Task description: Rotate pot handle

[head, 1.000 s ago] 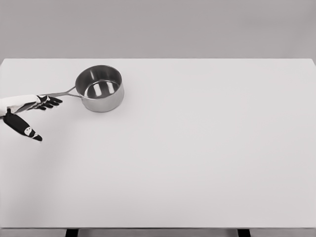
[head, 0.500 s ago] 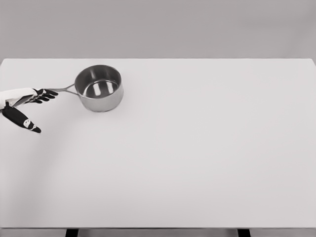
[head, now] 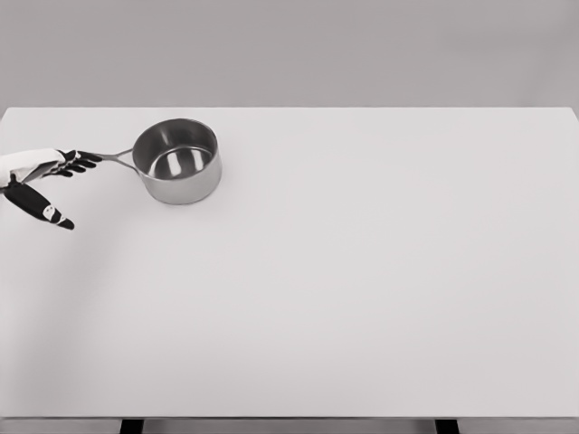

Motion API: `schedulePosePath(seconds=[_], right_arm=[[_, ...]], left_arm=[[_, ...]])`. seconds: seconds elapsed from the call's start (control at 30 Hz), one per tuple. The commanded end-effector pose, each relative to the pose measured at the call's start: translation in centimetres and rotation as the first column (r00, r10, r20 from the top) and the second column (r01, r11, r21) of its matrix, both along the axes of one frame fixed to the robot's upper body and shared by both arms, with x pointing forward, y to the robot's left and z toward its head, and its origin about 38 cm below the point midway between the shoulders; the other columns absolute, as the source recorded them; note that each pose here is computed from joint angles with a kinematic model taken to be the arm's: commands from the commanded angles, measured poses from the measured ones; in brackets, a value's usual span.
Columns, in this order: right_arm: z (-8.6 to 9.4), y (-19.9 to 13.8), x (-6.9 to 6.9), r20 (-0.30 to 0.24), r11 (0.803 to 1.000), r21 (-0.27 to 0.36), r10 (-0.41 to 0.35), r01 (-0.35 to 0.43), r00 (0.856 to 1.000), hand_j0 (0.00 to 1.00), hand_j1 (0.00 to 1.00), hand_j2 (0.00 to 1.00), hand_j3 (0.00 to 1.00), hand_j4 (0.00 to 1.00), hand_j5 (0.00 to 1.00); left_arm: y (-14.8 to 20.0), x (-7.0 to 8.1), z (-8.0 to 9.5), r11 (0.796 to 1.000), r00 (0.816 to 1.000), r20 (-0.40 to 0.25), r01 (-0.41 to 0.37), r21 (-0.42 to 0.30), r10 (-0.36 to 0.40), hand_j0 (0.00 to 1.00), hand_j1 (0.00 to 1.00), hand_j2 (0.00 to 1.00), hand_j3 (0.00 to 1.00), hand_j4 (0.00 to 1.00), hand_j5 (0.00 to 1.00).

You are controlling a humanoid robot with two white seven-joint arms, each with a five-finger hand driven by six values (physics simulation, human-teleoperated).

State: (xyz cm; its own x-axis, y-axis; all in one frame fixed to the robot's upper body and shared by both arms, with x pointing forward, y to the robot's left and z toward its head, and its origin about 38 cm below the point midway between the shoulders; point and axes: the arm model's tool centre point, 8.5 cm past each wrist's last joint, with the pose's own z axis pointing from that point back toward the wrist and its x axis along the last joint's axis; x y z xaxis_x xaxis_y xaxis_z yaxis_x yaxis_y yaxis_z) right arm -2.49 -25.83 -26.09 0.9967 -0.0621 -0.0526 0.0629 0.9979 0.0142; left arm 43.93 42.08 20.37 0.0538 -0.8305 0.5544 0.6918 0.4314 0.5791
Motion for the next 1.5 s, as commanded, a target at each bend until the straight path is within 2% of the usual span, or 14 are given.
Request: schedulePosePath(seconds=[0.0, 0.5, 0.57, 0.7, 0.77, 0.87, 0.93, 1.0, 1.03, 1.1, 1.17, 1.23, 1.4, 1.47], right_arm=[[0.0, 0.0, 0.0, 0.0, 1.0, 0.0, -0.001, 0.001, 1.0, 1.0, 1.0, 1.0, 1.0, 1.0, 1.0], [0.0, 0.0, 0.0, 0.0, 1.0, 0.0, -0.001, 0.001, 1.0, 1.0, 1.0, 1.0, 1.0, 1.0, 1.0], [0.0, 0.0, 0.0, 0.0, 1.0, 0.0, -0.001, 0.001, 1.0, 1.0, 1.0, 1.0, 1.0, 1.0, 1.0], [0.0, 0.0, 0.0, 0.0, 1.0, 0.0, -0.001, 0.001, 1.0, 1.0, 1.0, 1.0, 1.0, 1.0, 1.0], [0.0, 0.0, 0.0, 0.001, 1.0, 0.0, -0.001, 0.001, 1.0, 1.0, 1.0, 1.0, 1.0, 1.0, 1.0], [0.0, 0.0, 0.0, 0.001, 1.0, 0.0, 0.001, -0.001, 1.0, 1.0, 1.0, 1.0, 1.0, 1.0, 1.0], [0.0, 0.0, 0.0, 0.001, 1.0, 0.0, 0.001, -0.001, 1.0, 1.0, 1.0, 1.0, 1.0, 1.0, 1.0], [0.0, 0.0, 0.0, 0.0, 1.0, 0.0, -0.001, 0.001, 1.0, 1.0, 1.0, 1.0, 1.0, 1.0, 1.0], [0.0, 0.0, 0.0, 0.0, 1.0, 0.0, 0.001, -0.001, 1.0, 1.0, 1.0, 1.0, 1.0, 1.0, 1.0], [0.0, 0.0, 0.0, 0.001, 1.0, 0.0, -0.001, 0.001, 1.0, 1.0, 1.0, 1.0, 1.0, 1.0, 1.0], [0.0, 0.0, 0.0, 0.001, 1.0, 0.0, -0.001, 0.001, 1.0, 1.0, 1.0, 1.0, 1.0, 1.0, 1.0], [0.0, 0.0, 0.0, 0.0, 1.0, 0.0, -0.001, 0.001, 1.0, 1.0, 1.0, 1.0, 1.0, 1.0, 1.0], [0.0, 0.0, 0.0, 0.0, 1.0, 0.0, -0.001, 0.001, 1.0, 1.0, 1.0, 1.0, 1.0, 1.0, 1.0], [0.0, 0.0, 0.0, 0.0, 1.0, 0.0, -0.001, 0.001, 1.0, 1.0, 1.0, 1.0, 1.0, 1.0, 1.0]], left_arm=[[0.1, 0.1, -0.3, 1.0, 1.0, -0.004, -0.007, -0.002, 0.007, 1.0, 1.0, 1.0, 1.0, 1.0, 1.0], [-0.6, -0.2, 0.0, 0.999, 0.999, 0.02, 0.04, -0.005, -0.04, 1.0, 1.0, 1.0, 1.0, 1.0, 1.0], [-2.4, -0.9, 0.0, 0.993, 0.992, 0.036, 0.118, -0.014, -0.118, 1.0, 1.0, 1.0, 1.0, 1.0, 1.0], [-3.1, -2.7, 0.0, 0.983, 0.983, 0.03, 0.182, -0.002, -0.182, 1.0, 1.0, 1.0, 1.0, 1.0, 1.0], [-3.3, -3.8, -0.2, 0.965, 0.964, 0.058, 0.262, -0.009, -0.261, 1.0, 1.0, 1.0, 1.0, 1.0, 1.0], [-2.7, -4.6, -0.8, 0.965, 0.963, 0.067, 0.262, -0.025, -0.259, 1.0, 1.0, 1.0, 1.0, 1.0, 1.0], [-2.2, -5.7, -0.6, 0.948, 0.943, 0.131, 0.315, -0.047, -0.306, 1.0, 1.0, 1.0, 1.0, 1.0, 1.0], [-1.5, -7.1, 0.3, 0.916, 0.895, 0.252, 0.395, -0.065, -0.367, 1.0, 1.0, 1.0, 1.0, 1.0, 1.0], [-1.3, -7.9, 1.2, 0.89, 0.848, 0.343, 0.45, -0.065, -0.404, 1.0, 1.0, 1.0, 1.0, 1.0, 1.0], [-0.7, -9.0, 2.4, 0.863, 0.792, 0.443, 0.5, -0.075, -0.421, 1.0, 1.0, 1.0, 1.0, 1.0, 1.0], [-0.2, -9.1, 2.6, 0.871, 0.797, 0.48, 0.475, -0.122, -0.367, 1.0, 1.0, 1.0, 1.0, 1.0, 1.0], [-0.1, -9.0, 2.7, 0.877, 0.787, 0.531, 0.455, -0.156, -0.315, 1.0, 1.0, 1.0, 1.0, 1.0, 1.0], [-1.7, -8.7, 1.7, 0.856, 0.756, 0.624, 0.444, -0.266, -0.198, 1.0, 1.0, 1.0, 1.0, 1.0, 1.0], [-2.3, -8.8, 1.1, 0.849, 0.76, 0.618, 0.449, -0.278, -0.199, 1.0, 1.0, 1.0, 1.0, 1.0, 1.0]])
